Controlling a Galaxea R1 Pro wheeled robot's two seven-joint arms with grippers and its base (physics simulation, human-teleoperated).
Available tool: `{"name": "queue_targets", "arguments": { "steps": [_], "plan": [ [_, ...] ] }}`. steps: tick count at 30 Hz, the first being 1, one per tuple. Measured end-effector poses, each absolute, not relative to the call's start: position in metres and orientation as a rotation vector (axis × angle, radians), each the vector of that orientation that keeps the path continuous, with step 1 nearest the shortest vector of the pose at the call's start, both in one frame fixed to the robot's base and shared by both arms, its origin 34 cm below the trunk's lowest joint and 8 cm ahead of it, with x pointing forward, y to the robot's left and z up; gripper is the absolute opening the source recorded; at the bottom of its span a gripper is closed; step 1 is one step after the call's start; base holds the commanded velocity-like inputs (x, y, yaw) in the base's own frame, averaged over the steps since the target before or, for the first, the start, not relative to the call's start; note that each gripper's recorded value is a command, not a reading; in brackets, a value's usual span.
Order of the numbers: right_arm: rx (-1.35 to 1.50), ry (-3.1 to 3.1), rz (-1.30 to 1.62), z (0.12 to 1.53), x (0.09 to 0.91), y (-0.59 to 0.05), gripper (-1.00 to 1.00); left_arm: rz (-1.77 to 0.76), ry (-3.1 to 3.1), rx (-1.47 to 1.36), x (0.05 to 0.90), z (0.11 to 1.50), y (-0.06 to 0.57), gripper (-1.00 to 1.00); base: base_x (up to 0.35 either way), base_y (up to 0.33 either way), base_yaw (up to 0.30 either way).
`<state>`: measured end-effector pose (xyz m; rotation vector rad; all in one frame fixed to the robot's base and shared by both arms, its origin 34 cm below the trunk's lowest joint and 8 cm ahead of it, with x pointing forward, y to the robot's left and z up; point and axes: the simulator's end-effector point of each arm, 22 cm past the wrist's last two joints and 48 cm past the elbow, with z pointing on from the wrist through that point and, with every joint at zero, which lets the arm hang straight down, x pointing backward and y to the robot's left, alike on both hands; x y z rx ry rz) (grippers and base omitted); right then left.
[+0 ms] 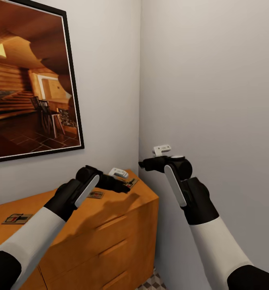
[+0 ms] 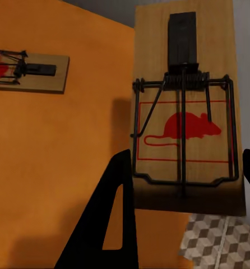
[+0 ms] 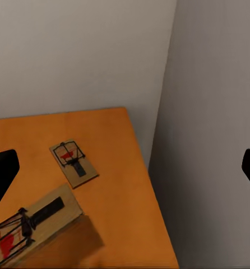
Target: Take the four mousetraps from the cabinet in the bathroom and place them on the bathroom floor. Make sure all four end up on the same floor surface, and ensure that at least two of them are either under or directly next to the same bathroom sink.
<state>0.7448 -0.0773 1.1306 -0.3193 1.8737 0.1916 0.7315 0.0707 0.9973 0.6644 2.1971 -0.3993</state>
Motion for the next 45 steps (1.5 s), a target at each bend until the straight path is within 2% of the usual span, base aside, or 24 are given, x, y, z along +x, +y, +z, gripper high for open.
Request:
{"name": "queue_targets", "arguments": {
  "steps": [9,11,18,28,45],
  "plan": [
    [-0.311,1.89,0.197,1.114,0.737,-0.078,1.0,-0.384,2.158,0.626,0.738,1.017,0.095,-1.0,0.0,0.0,0.022],
    [-0.31,1.886,0.197,1.116,0.737,-0.079,1.0,-0.4,1.938,0.701,0.717,1.096,0.074,-1.0,0.0,0.0,0.16],
    [-0.305,1.879,0.196,1.12,0.736,-0.08,1.0,-0.346,1.939,0.665,0.724,1.1,0.103,-1.0,0.0,0.0,0.234],
    [-0.301,1.879,0.196,1.12,0.736,-0.082,1.0,-0.335,1.941,0.658,0.726,1.101,0.109,-1.0,0.0,0.0,0.257],
    [-0.274,1.88,0.154,1.121,0.74,-0.095,1.0,-0.289,1.986,0.624,0.734,1.088,0.139,-1.0,0.0,0.0,0.034]
  ]
}}
